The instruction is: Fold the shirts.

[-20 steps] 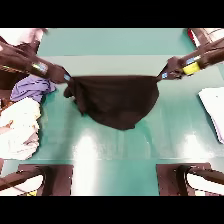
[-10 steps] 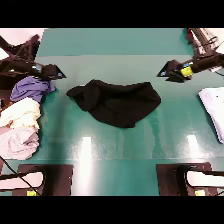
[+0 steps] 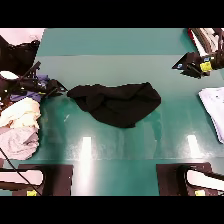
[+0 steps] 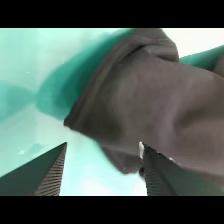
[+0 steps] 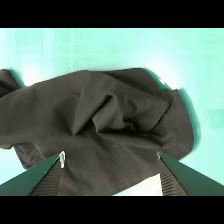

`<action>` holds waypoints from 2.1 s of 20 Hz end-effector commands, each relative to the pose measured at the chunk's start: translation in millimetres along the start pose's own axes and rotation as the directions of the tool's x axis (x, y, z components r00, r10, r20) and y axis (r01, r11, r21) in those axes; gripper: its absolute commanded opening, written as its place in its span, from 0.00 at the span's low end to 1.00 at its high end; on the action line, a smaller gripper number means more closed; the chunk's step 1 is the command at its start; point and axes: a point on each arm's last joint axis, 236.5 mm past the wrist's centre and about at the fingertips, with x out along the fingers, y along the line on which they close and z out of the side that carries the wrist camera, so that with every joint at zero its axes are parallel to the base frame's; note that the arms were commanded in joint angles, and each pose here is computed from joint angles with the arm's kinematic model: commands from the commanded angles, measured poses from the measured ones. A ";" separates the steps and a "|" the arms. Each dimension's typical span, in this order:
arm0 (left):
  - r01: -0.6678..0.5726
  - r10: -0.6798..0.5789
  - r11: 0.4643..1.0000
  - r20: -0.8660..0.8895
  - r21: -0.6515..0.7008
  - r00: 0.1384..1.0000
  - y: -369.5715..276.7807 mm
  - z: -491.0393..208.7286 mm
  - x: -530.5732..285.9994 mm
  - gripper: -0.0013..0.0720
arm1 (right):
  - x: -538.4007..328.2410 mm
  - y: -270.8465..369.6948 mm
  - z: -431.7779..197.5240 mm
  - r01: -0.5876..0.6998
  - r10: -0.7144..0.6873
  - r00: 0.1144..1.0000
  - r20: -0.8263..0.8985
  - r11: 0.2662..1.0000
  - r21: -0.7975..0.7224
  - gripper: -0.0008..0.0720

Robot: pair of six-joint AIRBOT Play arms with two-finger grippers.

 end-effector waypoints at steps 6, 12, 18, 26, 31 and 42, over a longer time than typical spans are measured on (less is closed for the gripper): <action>0.025 -0.024 0.999 0.022 -0.036 0.999 8.2 1.0 39.7 0.77 | -4.3 1.5 -14.5 -0.002 0.002 0.999 -0.054 1.000 -0.003 0.80; 0.107 -0.106 0.994 0.047 -0.006 0.993 -22.1 13.8 34.0 0.05 | -4.2 -1.2 -30.7 0.002 -0.005 0.993 -0.121 1.000 -0.019 0.80; 0.168 -0.206 0.947 0.114 0.275 0.972 -114.9 52.9 -44.4 0.05 | 39.3 -22.5 -127.9 0.017 0.016 0.948 -0.319 0.995 0.101 0.80; 0.139 -0.192 0.925 0.121 0.354 0.974 -137.6 46.9 -73.8 0.05 | 128.3 57.7 -243.0 -0.111 0.160 0.944 -0.290 0.977 0.181 0.80; 0.113 -0.148 0.937 0.081 0.332 0.986 -127.0 37.3 -71.0 0.05 | 168.4 85.7 -286.1 -0.121 0.187 0.912 -0.366 0.973 0.195 0.80; 0.100 -0.131 0.939 0.076 0.330 0.988 -123.1 36.2 -70.2 0.05 | 190.3 83.2 -266.1 -0.113 0.160 0.954 -0.254 0.975 0.189 0.67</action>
